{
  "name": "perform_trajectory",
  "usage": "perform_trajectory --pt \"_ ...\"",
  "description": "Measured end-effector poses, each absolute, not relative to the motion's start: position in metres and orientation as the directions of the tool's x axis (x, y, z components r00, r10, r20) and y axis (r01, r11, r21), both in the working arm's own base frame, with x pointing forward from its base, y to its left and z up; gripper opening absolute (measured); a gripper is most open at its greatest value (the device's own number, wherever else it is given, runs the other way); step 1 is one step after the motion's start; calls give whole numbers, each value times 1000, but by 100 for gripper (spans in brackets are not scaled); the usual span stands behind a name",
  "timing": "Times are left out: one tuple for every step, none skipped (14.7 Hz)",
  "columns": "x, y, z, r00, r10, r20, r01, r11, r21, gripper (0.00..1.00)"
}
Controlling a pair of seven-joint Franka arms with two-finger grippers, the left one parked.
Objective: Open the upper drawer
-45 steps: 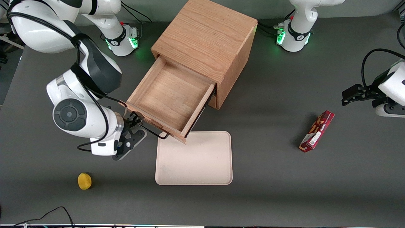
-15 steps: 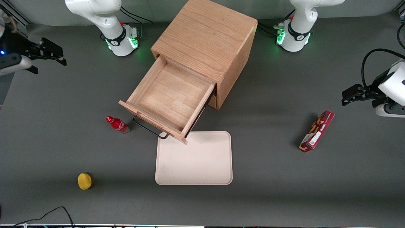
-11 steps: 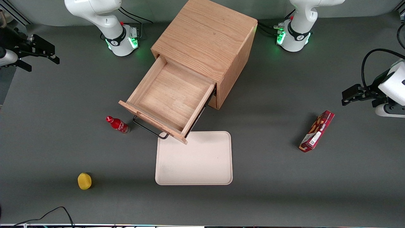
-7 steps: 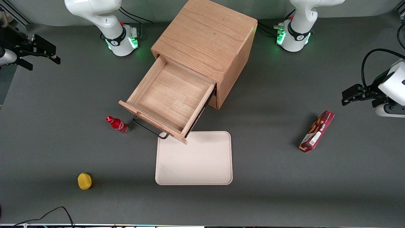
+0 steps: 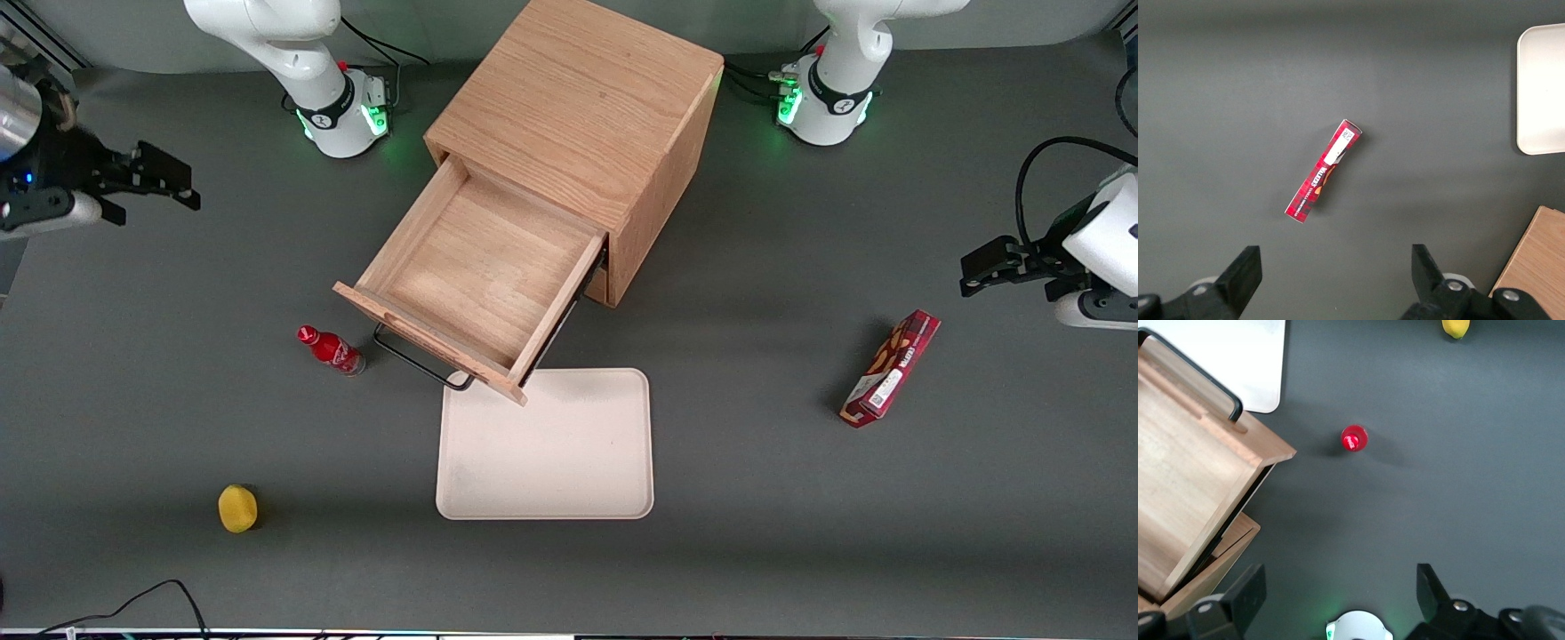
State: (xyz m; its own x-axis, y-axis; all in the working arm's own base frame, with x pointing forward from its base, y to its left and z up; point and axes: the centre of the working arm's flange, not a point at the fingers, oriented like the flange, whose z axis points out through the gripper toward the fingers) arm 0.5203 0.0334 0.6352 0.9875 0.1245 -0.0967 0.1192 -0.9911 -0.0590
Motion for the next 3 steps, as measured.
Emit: perform_trajectory --pt "528 28 630 988 116 -101 110 -992 -62 100" --pt "534 23 626 989 108 -105 101 -993 -65 100" --pt "539 20 624 989 103 -106 96 -993 -67 100"
